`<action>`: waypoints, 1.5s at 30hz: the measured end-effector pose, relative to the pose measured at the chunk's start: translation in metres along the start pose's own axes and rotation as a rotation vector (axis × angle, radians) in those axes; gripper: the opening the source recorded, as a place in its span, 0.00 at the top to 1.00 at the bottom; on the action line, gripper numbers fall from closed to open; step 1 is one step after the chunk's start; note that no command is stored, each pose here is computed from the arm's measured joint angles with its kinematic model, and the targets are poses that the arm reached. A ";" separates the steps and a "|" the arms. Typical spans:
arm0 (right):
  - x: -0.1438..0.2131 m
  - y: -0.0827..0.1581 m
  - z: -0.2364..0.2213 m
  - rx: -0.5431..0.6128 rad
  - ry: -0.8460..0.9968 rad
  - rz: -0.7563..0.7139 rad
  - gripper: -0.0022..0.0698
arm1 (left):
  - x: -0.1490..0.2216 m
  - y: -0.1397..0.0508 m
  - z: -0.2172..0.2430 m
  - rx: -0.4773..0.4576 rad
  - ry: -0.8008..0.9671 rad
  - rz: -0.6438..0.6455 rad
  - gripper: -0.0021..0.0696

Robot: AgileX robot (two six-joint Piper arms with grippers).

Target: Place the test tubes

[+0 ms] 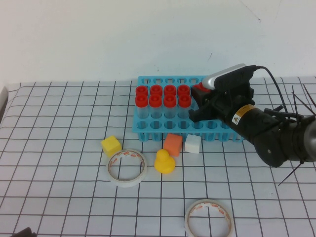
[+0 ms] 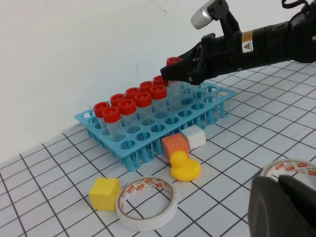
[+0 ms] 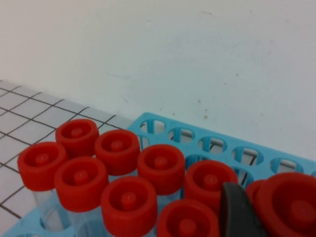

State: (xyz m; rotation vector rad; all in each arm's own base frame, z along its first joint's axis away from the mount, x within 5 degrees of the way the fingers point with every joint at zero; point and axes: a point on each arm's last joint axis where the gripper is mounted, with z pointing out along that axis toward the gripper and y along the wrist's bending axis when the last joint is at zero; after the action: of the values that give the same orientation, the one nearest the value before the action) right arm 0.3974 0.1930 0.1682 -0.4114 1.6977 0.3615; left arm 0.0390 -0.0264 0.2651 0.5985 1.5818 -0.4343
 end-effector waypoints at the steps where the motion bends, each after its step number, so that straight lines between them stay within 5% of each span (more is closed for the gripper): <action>1: 0.000 0.000 0.000 -0.001 0.002 -0.003 0.59 | 0.000 0.000 0.000 0.000 0.000 0.000 0.97; 20: 0.005 0.000 0.000 0.002 0.051 -0.007 0.59 | 0.000 0.000 0.000 0.000 0.000 0.000 0.97; 27: 0.005 0.000 0.000 0.003 0.057 -0.005 0.42 | 0.000 0.000 0.000 0.000 0.000 0.000 0.97; 35: -0.006 -0.001 -0.007 0.010 0.120 -0.005 0.40 | 0.000 0.000 0.000 0.000 0.000 0.002 0.97; 39: -0.043 -0.001 -0.027 0.018 0.150 -0.009 0.49 | 0.000 0.000 0.000 0.000 0.000 0.002 0.97; 45: -0.107 0.000 -0.081 0.034 0.198 -0.012 0.87 | 0.000 0.000 0.000 0.000 0.000 0.002 0.97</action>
State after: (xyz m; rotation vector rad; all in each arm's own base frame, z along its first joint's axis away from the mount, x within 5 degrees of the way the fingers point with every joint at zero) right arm 0.3421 0.1631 0.2872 -0.4435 1.8907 0.2900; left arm 0.0390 -0.0264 0.2651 0.6001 1.5810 -0.4328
